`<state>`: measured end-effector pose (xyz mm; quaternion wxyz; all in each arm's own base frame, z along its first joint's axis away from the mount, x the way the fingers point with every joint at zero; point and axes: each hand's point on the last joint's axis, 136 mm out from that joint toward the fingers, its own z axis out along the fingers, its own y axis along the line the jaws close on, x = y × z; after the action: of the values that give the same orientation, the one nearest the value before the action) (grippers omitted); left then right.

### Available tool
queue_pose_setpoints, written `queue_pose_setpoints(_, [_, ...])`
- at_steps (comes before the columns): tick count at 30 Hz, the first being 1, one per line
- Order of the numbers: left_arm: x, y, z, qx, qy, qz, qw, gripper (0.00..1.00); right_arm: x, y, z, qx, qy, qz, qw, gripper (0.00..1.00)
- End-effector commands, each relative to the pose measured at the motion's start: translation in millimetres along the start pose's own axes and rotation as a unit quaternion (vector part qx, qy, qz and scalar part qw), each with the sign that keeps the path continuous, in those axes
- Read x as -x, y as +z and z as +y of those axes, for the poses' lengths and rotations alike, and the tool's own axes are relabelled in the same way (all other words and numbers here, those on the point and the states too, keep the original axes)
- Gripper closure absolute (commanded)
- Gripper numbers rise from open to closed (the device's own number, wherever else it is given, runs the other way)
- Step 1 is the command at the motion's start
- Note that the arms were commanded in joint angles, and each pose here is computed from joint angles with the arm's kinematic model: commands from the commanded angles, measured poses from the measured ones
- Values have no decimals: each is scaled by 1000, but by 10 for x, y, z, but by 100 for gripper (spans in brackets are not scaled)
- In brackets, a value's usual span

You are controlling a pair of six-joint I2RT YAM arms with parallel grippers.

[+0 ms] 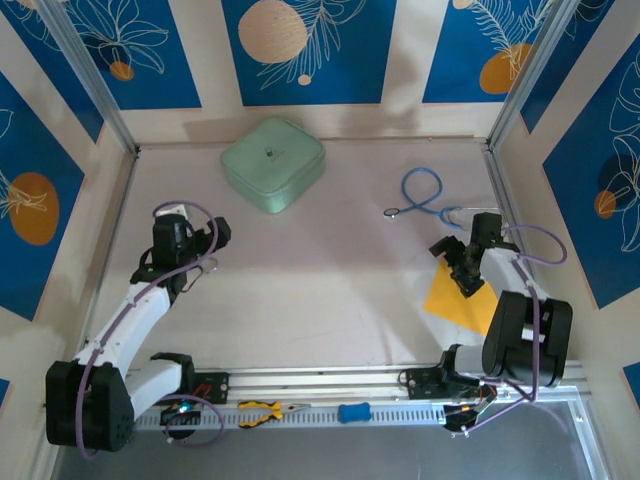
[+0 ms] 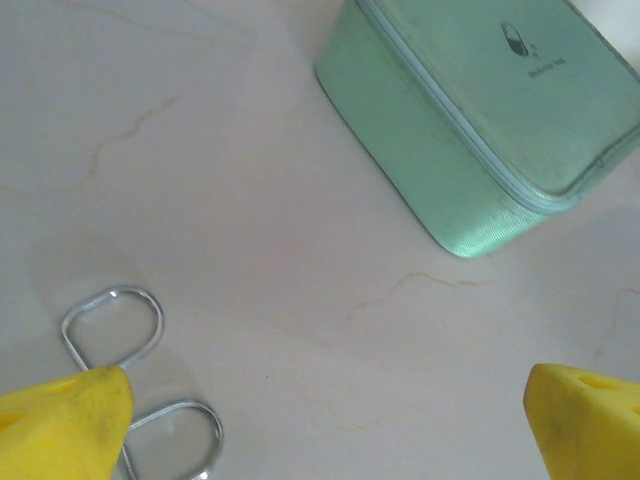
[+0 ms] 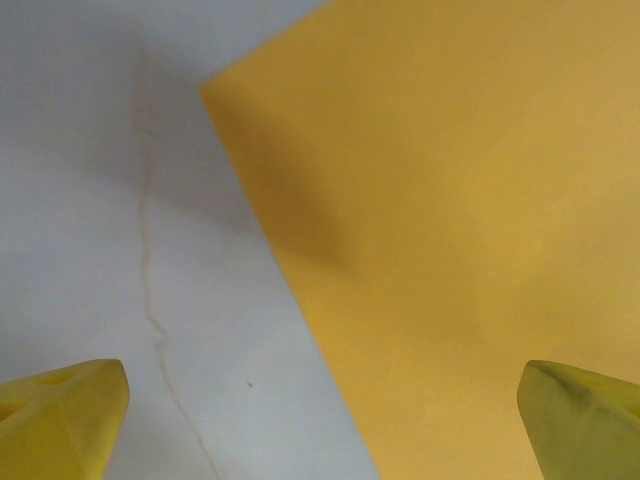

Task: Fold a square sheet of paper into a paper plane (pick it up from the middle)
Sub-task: Move the square sheet of paper to the center of the table.

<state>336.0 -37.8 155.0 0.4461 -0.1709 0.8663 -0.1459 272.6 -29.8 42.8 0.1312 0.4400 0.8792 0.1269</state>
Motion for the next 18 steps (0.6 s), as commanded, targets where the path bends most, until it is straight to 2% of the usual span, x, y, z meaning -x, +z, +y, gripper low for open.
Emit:
queue_pose_setpoints(1, [-43, -58, -100, -25, -18, 23, 999, 0, -88, 62, 47, -14, -6, 33, 999, 0])
queue_pose_setpoints(4, [-74, -60, -125, -30, -20, 36, 999, 0, -154, 151, 92, -24, -27, 49, 998, 0])
queue_pose_setpoints(10, [-114, -85, -308, -79, -18, 55, 995, 0, -406, 253, 262, -35, -79, 97, 992, 0])
queue_pose_setpoints(18, [-122, -206, -371, -94, -17, 63, 993, 0, -1044, 246, 666, -30, -150, 151, 977, 0])
